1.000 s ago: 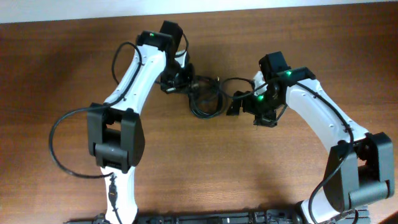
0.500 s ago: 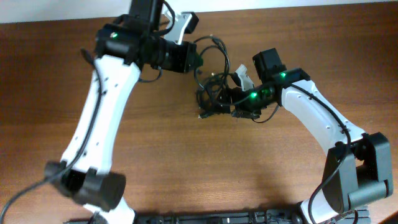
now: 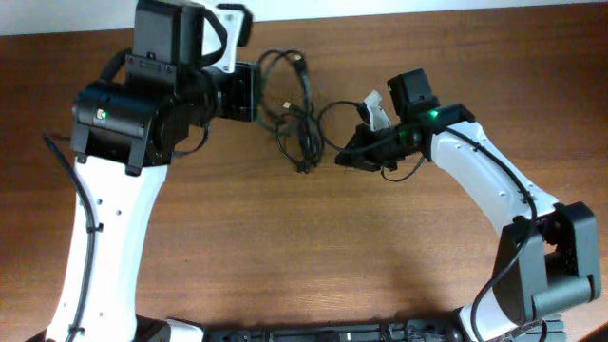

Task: Untangle cables

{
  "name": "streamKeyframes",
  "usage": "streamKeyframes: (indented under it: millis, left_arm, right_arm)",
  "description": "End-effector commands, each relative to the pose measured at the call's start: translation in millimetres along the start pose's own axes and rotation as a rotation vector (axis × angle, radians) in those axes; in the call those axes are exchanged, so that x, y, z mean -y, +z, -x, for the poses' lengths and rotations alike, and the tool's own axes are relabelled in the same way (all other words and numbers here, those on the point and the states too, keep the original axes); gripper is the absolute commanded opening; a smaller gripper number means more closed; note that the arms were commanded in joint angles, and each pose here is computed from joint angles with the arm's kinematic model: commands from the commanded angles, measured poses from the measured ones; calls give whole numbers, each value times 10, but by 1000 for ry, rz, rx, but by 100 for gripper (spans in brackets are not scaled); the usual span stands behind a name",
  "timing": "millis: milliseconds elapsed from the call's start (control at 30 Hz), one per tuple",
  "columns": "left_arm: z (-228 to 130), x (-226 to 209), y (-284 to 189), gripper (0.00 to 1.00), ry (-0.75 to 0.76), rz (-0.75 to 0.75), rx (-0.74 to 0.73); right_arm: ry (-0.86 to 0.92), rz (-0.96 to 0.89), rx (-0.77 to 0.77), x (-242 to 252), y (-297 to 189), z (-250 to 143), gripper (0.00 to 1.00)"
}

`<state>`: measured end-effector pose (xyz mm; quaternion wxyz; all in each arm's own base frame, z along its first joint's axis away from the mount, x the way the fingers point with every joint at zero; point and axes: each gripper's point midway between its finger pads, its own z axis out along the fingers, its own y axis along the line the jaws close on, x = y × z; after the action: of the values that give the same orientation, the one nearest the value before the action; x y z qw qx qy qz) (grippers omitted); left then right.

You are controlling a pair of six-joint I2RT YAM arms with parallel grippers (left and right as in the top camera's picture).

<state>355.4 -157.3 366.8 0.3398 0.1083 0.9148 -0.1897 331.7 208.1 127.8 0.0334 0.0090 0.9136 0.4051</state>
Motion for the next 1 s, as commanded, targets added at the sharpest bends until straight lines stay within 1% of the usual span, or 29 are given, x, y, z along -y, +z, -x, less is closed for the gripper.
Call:
streamKeyframes:
  millis: [0,33,67,100,133,167,233,433,533,633,667,733,833,867,900,967]
  left_arm:
    - [78,-132,-92,0,-73,79,46]
    - [81,-46,-88,0,-53,30,43]
    - [89,71,-93,0,-31,-36,42]
    - [97,164,-99,0,-22,-90,42]
    - [110,336,-122,0,-14,-189,41]
    - [118,444,-144,0,-7,-253,40]
    - [133,594,-190,0,5,-342,42]
    - [139,590,-179,0,-5,-340,41]
    - [131,502,-150,0,-13,-288,40]
    - [110,470,-140,0,-18,-270,32]
    - [124,409,-125,0,-20,-233,40]
    - [164,175,-88,0,-50,-96,65]
    - [187,-356,-122,0,-192,194,112]
    - [174,-485,-151,0,-232,256,119]
    - [156,-545,-165,0,-256,273,117]
    - [100,-539,-158,0,-293,248,91]
  right_arm:
    - [-23,153,29,-268,-280,146,14]
    - [-49,190,35,-329,-348,178,41]
    - [-86,234,40,-399,-422,204,73]
    - [-107,255,43,-432,-457,214,97]
    - [-123,265,42,-452,-464,208,98]
    - [-135,265,39,-461,-453,199,98]
    - [-198,267,29,-514,-400,152,98]
    - [-339,264,56,-704,-246,179,98]
    - [-386,279,63,-811,-196,179,98]
    - [-408,287,56,-870,-154,146,98]
    - [-410,288,52,-881,-143,133,98]
    - [-411,288,52,-882,-144,133,98]
    - [-405,286,59,-860,-162,155,98]
    - [-397,283,61,-841,-176,165,98]
    - [-384,280,61,-818,-189,172,98]
    - [-342,280,56,-813,-192,175,98]
